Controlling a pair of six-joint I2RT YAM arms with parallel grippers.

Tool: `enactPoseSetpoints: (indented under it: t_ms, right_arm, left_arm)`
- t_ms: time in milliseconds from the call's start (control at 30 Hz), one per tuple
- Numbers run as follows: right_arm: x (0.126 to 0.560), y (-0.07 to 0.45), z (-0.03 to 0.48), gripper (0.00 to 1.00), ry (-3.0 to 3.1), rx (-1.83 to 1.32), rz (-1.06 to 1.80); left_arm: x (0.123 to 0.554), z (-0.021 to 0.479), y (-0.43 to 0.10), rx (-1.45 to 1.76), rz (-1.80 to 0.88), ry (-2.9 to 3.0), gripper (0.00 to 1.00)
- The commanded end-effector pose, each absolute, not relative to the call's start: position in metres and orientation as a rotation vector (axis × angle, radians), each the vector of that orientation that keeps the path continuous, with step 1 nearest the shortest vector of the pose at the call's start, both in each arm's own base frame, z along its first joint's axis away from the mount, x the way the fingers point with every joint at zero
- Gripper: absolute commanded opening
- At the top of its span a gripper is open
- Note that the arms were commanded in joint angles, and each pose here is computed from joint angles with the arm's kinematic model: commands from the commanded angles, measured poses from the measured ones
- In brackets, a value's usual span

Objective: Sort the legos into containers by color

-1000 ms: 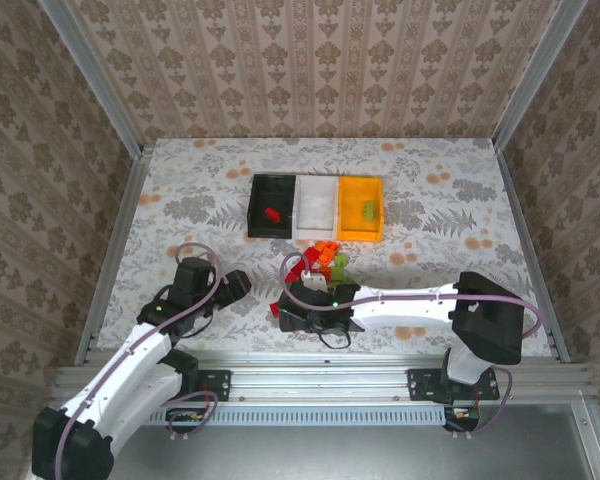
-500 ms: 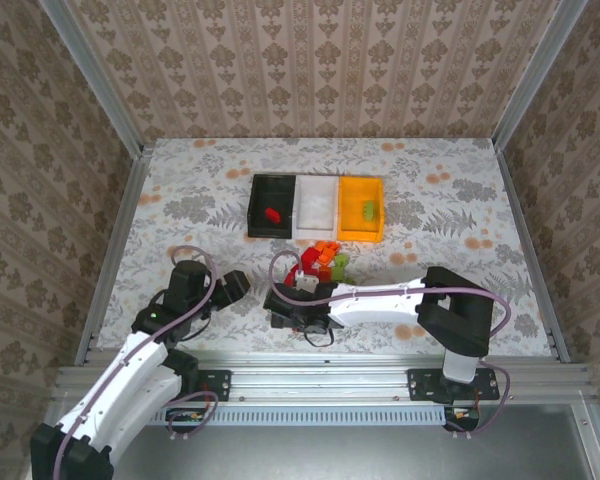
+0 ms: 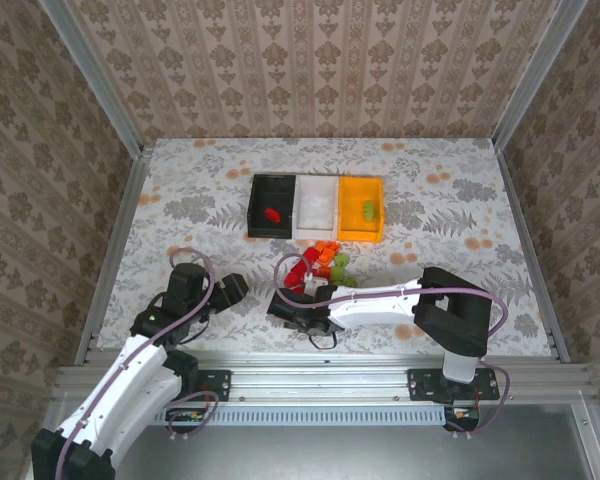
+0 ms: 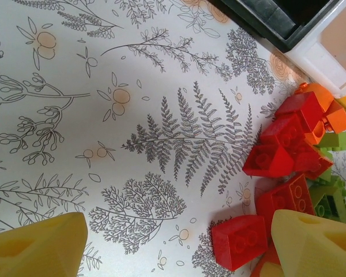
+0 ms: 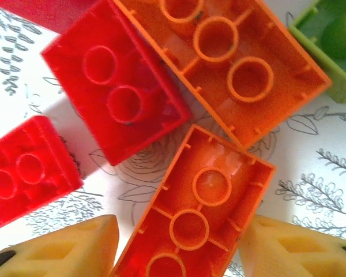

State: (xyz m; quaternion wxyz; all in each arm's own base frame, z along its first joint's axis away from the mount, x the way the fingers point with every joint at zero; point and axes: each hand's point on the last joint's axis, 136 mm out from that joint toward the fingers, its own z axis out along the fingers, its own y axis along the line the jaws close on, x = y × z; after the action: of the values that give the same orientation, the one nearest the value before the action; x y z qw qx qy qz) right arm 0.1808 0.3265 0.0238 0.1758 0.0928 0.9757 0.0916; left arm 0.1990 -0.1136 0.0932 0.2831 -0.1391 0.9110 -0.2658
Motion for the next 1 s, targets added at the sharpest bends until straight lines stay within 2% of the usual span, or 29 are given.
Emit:
enactPoseSetpoints:
  t_ms: [0, 267, 533, 967]
  right_arm:
    - [0.176, 0.309, 0.03, 0.54, 2.735, 0.296, 0.204]
    - [0.173, 0.286, 0.035, 0.38, 2.698, 0.313, 0.125]
    - [0.167, 0.278, 0.045, 0.31, 2.642, 0.318, 0.091]
    - [0.157, 0.276, 0.092, 0.27, 2.535, 0.179, 0.059]
  left_arm:
    - [0.206, 0.102, -0.115, -0.333, -0.711, 2.409, 0.85]
    - [0.208, 0.091, -0.123, -0.341, -0.753, 2.439, 0.85]
    - [0.207, 0.086, -0.126, -0.332, -0.767, 2.449, 0.84]
    - [0.21, 0.085, -0.129, -0.34, -0.763, 2.489, 0.84]
